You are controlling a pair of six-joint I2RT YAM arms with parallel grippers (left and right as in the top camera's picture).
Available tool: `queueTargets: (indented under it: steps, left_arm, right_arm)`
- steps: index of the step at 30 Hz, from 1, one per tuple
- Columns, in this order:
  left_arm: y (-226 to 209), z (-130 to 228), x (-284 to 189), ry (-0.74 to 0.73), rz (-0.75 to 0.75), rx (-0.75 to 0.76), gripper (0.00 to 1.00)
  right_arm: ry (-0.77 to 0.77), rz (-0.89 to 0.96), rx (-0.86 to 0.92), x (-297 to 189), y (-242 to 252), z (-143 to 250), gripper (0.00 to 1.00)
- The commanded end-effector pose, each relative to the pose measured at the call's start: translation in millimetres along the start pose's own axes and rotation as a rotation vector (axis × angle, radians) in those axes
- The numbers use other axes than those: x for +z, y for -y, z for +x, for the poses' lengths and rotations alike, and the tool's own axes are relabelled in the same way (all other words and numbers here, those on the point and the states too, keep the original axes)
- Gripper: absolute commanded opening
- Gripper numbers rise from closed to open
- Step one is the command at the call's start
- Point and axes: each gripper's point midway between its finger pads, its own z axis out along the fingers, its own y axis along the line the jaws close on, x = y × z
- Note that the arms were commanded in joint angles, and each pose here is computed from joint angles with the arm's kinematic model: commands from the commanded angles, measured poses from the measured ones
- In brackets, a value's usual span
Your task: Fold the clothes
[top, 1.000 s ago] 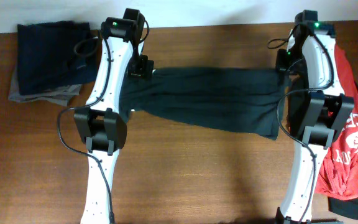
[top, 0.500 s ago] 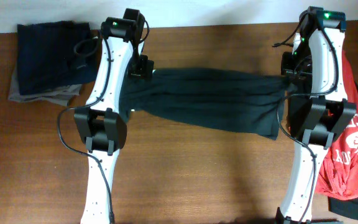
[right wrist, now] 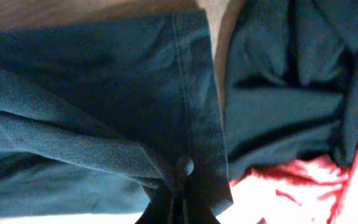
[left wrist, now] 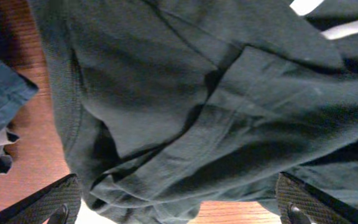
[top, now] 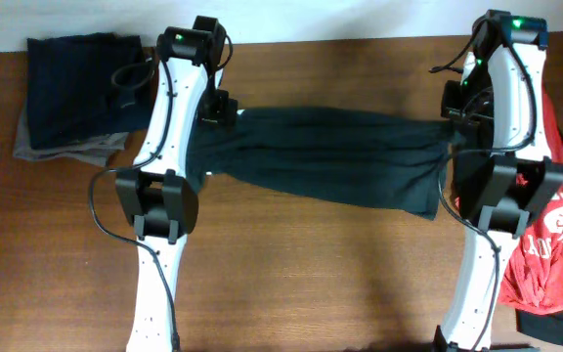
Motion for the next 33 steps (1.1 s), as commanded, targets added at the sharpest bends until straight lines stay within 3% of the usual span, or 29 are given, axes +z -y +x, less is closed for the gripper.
queueTargets:
  steps: [1,11,17,18,21,22,23,26,29,33]
  left_arm:
    - [-19.1,-0.1,-0.7,0.002,-0.020,-0.035,0.99]
    - [-28.6,0.5,0.9,-0.002,-0.019,-0.054,0.99]
    - [-36.7,3.4,0.7,-0.013,-0.061,-0.054,0.99]
    - [-42.9,5.2,0.3,-0.019,-0.095,-0.053,0.99]
    - [-63.5,10.7,-2.4,-0.038,-0.206,-0.060,0.99]
    - [-70.2,12.3,-3.6,-0.042,-0.238,-0.073,0.99]
    - [-74.6,13.2,-4.1,-0.044,-0.255,-0.085,0.99]
    - [-73.5,13.6,-2.9,-0.046,-0.236,-0.090,0.99]
    - [-67.8,12.7,-3.9,-0.041,-0.216,-0.085,0.99]
    - [-34.1,6.7,-9.4,-0.013,-0.102,-0.002,0.98]
  right_arm:
    - [0.041,-0.010,-0.006,-37.4,-5.7,22.3,0.04]
    - [-0.173,0.078,-0.003,12.6,12.8,66.5,0.04]
    - [-0.203,0.226,0.068,41.0,41.3,73.2,0.09]
    - [-0.197,0.271,0.095,40.2,51.0,72.9,0.18]
    - [-0.164,0.380,0.159,34.3,76.4,68.8,0.28]
    - [-0.154,0.408,0.188,31.8,84.4,67.9,0.44]
    - [-0.149,0.419,0.210,30.5,89.2,67.5,0.52]
    - [-0.164,0.374,0.241,30.1,91.7,69.5,0.64]
    - [-0.176,0.270,0.246,31.5,76.3,68.8,0.64]
    - [-0.180,0.038,0.122,34.0,35.4,62.3,0.62]
